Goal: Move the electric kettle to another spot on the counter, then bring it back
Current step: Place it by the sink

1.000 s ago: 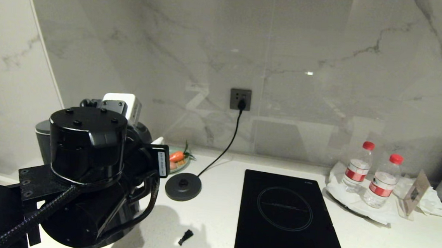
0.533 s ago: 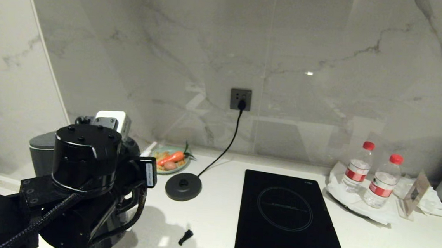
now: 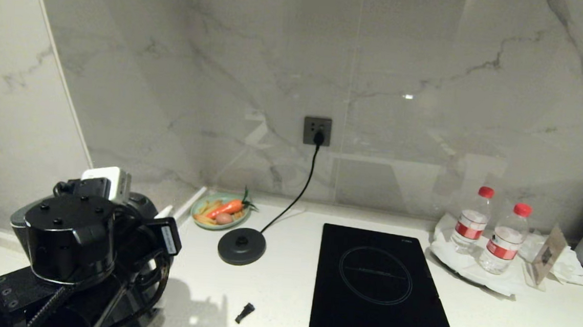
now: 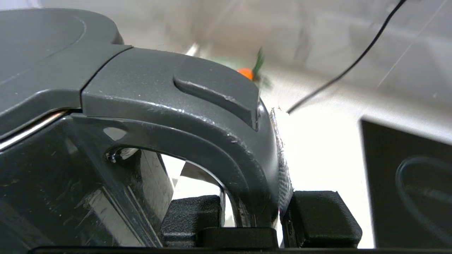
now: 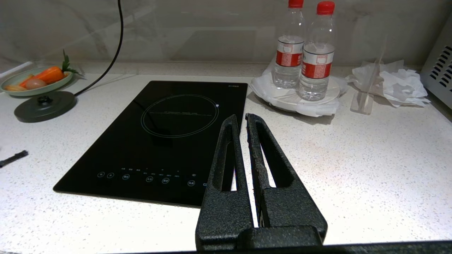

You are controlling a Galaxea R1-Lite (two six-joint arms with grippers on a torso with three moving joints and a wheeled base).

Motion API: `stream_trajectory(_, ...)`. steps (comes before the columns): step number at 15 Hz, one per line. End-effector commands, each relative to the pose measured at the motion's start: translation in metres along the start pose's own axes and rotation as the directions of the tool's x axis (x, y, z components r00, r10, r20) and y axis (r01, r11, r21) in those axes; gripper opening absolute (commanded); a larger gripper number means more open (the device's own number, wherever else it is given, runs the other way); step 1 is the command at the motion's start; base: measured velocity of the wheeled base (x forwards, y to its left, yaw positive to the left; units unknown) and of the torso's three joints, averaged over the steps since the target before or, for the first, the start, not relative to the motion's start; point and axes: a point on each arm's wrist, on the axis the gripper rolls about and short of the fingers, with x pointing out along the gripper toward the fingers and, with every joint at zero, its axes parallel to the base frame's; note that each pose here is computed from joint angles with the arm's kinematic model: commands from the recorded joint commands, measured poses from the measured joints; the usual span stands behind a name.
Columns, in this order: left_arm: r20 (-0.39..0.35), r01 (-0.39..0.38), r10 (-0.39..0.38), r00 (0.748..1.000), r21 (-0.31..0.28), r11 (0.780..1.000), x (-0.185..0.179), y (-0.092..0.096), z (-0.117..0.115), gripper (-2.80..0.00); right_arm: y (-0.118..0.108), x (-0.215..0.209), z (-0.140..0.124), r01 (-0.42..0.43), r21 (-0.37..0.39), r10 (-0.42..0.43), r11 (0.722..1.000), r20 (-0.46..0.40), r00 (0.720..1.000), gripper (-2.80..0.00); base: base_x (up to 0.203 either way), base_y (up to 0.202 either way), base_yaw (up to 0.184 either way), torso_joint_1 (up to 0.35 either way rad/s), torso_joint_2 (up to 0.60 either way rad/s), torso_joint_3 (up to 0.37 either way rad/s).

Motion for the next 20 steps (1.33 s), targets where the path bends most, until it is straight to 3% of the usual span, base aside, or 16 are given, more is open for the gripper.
stream_trajectory(1, -0.025, -0.009, 0.009, 1.000, 0.001, 1.000, -0.010, 0.010, -0.009, -2.80, 0.000, 0.000, 0.000, 0.000, 0.000, 0.000, 1.000, -0.001, 1.000, -2.80, 0.000, 0.000, 0.000, 0.000, 0.00, 0.000)
stream_trajectory(3, -0.035, -0.013, 0.011, 0.999, -0.039, 0.999, -0.013, 0.013, -0.012, -2.80, 0.000, 0.000, 0.000, 0.000, 0.000, 0.000, 1.000, -0.001, 1.000, -2.80, 0.000, 0.000, 0.000, 0.000, 0.00, 0.000)
stream_trajectory(20, -0.026, -0.026, 0.025, 0.999, -0.046, 0.999, -0.023, 0.022, -0.014, -2.80, 0.000, 0.000, 0.000, 0.000, 0.000, 0.000, 1.000, -0.001, 1.000, -2.80, 0.000, 0.000, 0.000, 0.000, 0.00, 0.000)
